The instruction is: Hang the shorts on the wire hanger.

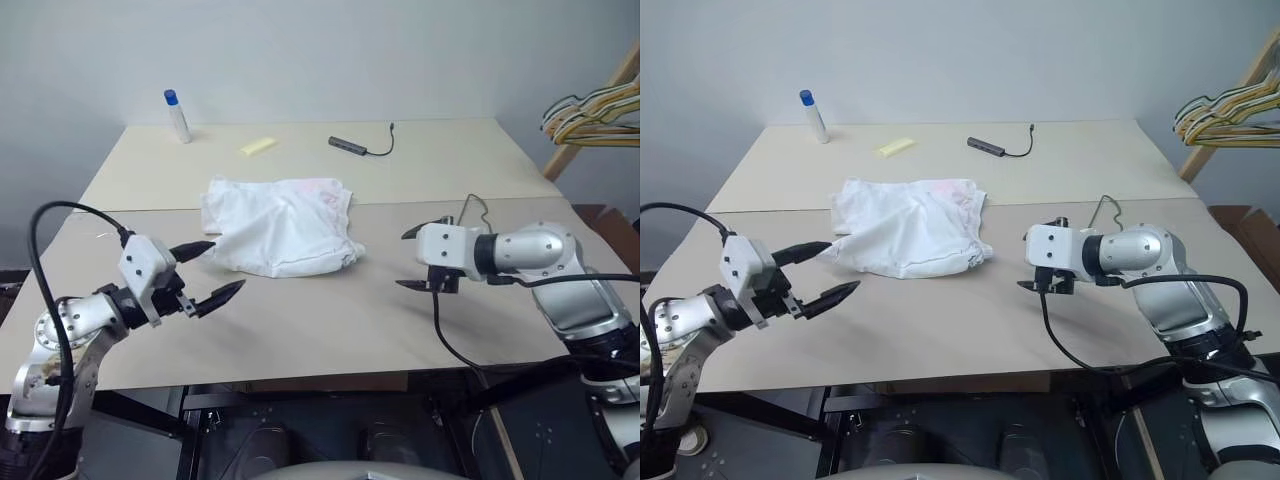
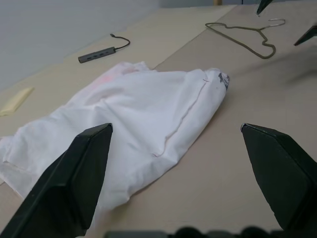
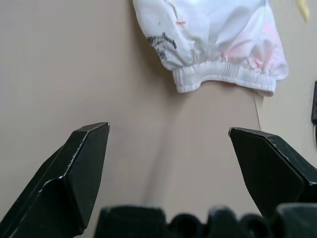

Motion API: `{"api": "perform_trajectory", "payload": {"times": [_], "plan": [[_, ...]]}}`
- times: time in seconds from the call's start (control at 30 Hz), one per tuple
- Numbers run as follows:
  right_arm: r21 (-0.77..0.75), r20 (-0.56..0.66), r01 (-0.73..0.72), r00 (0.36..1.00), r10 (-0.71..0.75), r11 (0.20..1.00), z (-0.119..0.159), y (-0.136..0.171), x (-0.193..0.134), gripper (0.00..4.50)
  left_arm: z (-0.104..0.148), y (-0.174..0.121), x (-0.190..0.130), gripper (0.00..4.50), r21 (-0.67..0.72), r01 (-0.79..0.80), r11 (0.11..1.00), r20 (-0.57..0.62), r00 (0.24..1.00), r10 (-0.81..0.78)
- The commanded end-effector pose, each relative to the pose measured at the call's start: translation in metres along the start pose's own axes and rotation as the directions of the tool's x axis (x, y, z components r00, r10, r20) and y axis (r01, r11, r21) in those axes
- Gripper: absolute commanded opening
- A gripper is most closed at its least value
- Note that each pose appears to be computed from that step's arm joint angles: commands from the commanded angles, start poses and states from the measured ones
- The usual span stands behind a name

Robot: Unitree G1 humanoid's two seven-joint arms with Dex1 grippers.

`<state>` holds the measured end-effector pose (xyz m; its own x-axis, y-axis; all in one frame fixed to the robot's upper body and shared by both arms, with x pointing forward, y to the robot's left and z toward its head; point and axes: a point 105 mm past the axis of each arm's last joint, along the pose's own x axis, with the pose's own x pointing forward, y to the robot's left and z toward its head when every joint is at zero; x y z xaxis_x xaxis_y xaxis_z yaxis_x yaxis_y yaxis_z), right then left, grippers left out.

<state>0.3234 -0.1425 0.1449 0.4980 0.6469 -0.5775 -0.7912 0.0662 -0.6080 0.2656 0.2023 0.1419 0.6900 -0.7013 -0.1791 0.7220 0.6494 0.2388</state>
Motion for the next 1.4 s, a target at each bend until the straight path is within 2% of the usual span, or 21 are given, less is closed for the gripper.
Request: {"api": "perform_trajectory", "payload": {"times": [0.03,0.13,0.47,0.57,0.63,0.9,0.97,1.03,1.17,1.27,1.4], "plan": [[-0.177,-0.016,0.059,0.998,-0.063,0.982,0.002,-0.011,0.012,4.49,0.0,-0.002,-0.001,4.5,0.038,0.046,0.998,-0.048,0.998,-0.044],[-0.286,-0.015,0.087,0.995,-0.095,0.954,0.0,-0.013,0.035,4.49,-0.002,0.0,-0.001,4.5,0.049,0.064,0.997,-0.068,0.996,-0.06],[-0.396,0.066,0.157,0.988,-0.142,0.905,0.015,-0.024,0.098,4.49,0.0,0.002,0.0,4.5,0.058,0.071,0.996,-0.069,0.995,-0.067],[-0.383,0.086,0.134,0.99,-0.109,0.914,0.017,-0.019,0.109,3.87,-0.005,0.0,0.0,4.5,0.051,0.056,0.997,-0.083,0.995,-0.051],[-0.425,0.057,0.104,0.994,-0.088,0.899,0.011,-0.013,0.115,3.26,-0.007,-0.003,0.0,4.5,0.05,0.06,0.997,-0.087,0.995,-0.056],[-0.446,0.051,0.164,0.986,-0.158,0.88,0.006,-0.021,0.125,0.5,-0.006,0.002,-0.004,4.5,0.065,0.027,0.998,-0.088,0.996,-0.021],[-0.441,0.056,0.17,0.985,-0.162,0.881,0.006,-0.023,0.125,0.02,-0.006,0.005,-0.004,4.5,0.075,0.012,0.997,-0.089,0.996,-0.005],[-0.441,0.065,0.174,0.985,-0.162,0.881,0.007,-0.023,0.124,0.02,-0.007,0.014,-0.001,4.5,0.127,-0.025,0.992,-0.104,0.994,0.039],[-0.43,0.064,0.173,0.985,-0.161,0.886,0.006,-0.022,0.122,0.02,-0.018,0.041,0.01,4.5,0.363,-0.069,0.929,-0.192,0.97,0.147],[-0.428,0.055,0.152,0.988,-0.143,0.891,0.003,-0.018,0.121,0.02,-0.02,0.045,0.017,4.5,0.493,0.026,0.87,-0.246,0.963,0.111],[-0.432,0.048,0.146,0.989,-0.139,0.89,0.001,-0.017,0.119,0.02,-0.043,0.046,0.012,4.5,0.583,0.254,0.772,-0.454,0.889,0.051]]}}
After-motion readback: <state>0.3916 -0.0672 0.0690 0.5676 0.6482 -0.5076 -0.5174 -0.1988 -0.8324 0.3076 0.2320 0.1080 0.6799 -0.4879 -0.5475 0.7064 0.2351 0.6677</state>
